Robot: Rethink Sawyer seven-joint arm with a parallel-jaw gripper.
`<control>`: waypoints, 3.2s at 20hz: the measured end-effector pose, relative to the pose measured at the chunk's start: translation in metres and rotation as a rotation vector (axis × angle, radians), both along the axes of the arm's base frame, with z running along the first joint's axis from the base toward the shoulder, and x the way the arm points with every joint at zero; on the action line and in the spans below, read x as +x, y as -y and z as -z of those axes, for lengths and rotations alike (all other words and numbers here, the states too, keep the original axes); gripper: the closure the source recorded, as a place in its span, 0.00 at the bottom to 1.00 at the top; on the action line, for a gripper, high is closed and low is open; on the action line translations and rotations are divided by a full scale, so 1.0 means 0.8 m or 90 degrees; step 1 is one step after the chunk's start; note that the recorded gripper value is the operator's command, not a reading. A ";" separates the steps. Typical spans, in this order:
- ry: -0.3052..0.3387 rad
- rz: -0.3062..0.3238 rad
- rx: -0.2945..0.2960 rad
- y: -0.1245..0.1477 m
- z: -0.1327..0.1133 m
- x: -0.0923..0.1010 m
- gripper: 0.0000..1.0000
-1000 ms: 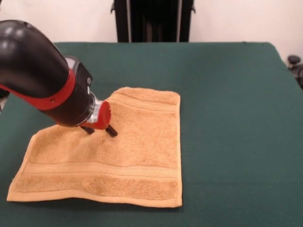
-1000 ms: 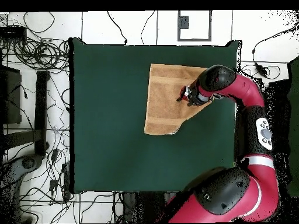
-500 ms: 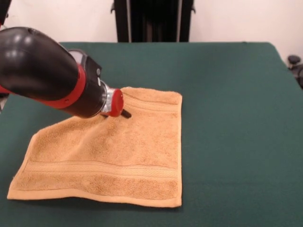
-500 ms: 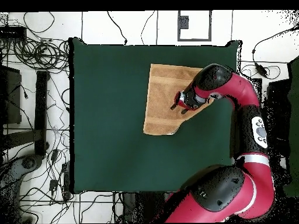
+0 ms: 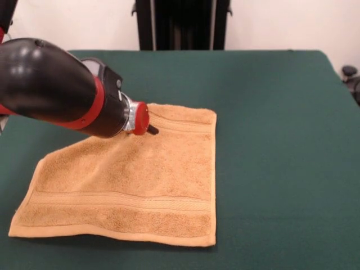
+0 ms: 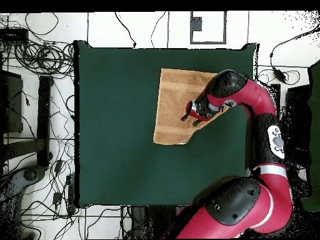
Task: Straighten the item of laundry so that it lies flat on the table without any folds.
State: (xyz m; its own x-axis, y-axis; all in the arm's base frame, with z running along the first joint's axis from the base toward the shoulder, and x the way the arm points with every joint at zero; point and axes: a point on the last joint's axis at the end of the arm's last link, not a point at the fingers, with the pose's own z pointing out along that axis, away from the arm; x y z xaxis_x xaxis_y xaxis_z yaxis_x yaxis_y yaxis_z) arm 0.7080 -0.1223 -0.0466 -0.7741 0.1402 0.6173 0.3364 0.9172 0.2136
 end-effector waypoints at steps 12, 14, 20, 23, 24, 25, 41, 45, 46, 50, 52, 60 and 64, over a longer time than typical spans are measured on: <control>-0.004 -0.004 -0.014 0.006 0.010 -0.004 0.00; -0.007 -0.013 -0.030 0.008 0.011 -0.006 0.00; -0.011 -0.043 -0.080 0.013 0.014 -0.004 0.00; -0.016 -0.054 -0.097 0.015 0.012 -0.001 0.00; -0.019 -0.060 -0.105 0.016 0.011 0.001 0.00; -0.022 -0.067 -0.116 0.017 0.009 0.003 0.00; 0.019 -0.068 -0.136 0.025 0.013 0.004 0.00; 0.055 -0.074 -0.144 0.023 0.005 0.004 1.00; 0.060 -0.075 -0.147 0.023 0.004 0.005 1.00; 0.110 -0.085 -0.183 0.030 -0.003 0.015 1.00; 0.125 -0.091 -0.195 0.031 -0.004 0.019 1.00; 0.183 -0.080 -0.203 0.013 -0.021 0.045 1.00; 0.143 0.013 -0.122 -0.013 -0.050 0.055 1.00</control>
